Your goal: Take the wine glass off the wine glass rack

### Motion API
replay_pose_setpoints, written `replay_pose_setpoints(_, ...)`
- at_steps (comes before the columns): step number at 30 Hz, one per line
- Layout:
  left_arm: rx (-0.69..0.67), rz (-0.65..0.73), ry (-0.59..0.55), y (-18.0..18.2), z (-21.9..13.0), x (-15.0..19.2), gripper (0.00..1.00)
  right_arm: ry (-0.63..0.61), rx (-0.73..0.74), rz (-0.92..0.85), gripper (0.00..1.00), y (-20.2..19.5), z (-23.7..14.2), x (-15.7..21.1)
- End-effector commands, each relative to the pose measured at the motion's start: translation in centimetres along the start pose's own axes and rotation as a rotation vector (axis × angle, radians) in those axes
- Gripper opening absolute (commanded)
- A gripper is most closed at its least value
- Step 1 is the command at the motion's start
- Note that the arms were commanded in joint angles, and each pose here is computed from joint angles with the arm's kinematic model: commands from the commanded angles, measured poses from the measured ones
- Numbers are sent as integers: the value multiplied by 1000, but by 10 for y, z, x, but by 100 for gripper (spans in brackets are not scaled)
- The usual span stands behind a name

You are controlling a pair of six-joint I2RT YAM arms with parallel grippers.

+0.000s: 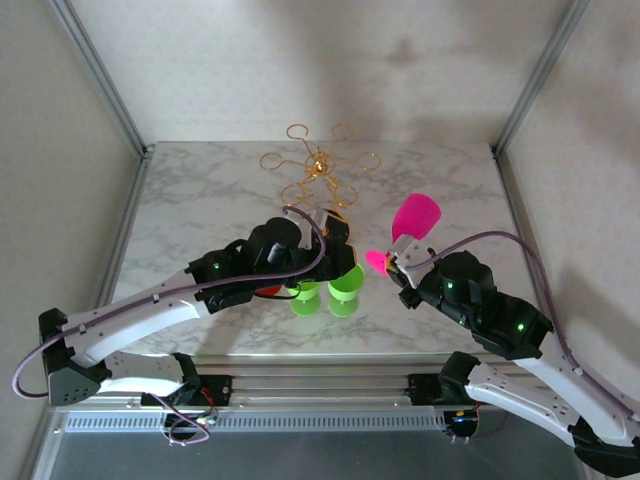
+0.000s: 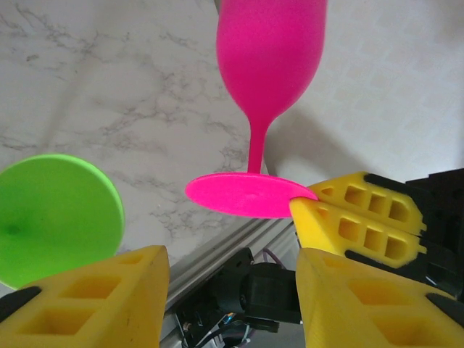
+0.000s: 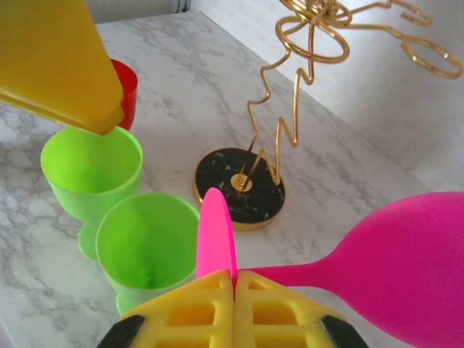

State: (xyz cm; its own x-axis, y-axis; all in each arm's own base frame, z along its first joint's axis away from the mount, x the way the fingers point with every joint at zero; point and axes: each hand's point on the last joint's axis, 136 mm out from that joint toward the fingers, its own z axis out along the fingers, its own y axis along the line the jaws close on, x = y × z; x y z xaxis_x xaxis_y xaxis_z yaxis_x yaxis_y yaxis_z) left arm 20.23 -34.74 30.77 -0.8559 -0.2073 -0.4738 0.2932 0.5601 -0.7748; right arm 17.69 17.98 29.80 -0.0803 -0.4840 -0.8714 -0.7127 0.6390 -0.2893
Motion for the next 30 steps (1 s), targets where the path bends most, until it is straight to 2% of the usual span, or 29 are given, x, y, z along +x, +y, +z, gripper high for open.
replay_pose_setpoints(1,54,-44,0,-13,0,-6,49,-24,79,-82,0,-6,2,-4)
replay_pose_setpoints(7,74,-107,-22,-12,-2,-11,50,-33,116,-181,0,4,6,-7)
replay_pose_setpoints(12,84,-136,3,-13,1,-8,51,-47,151,-246,0,10,9,-12)
replay_pose_setpoints(30,105,-226,43,-3,8,4,52,-123,194,-296,0,29,2,-20)
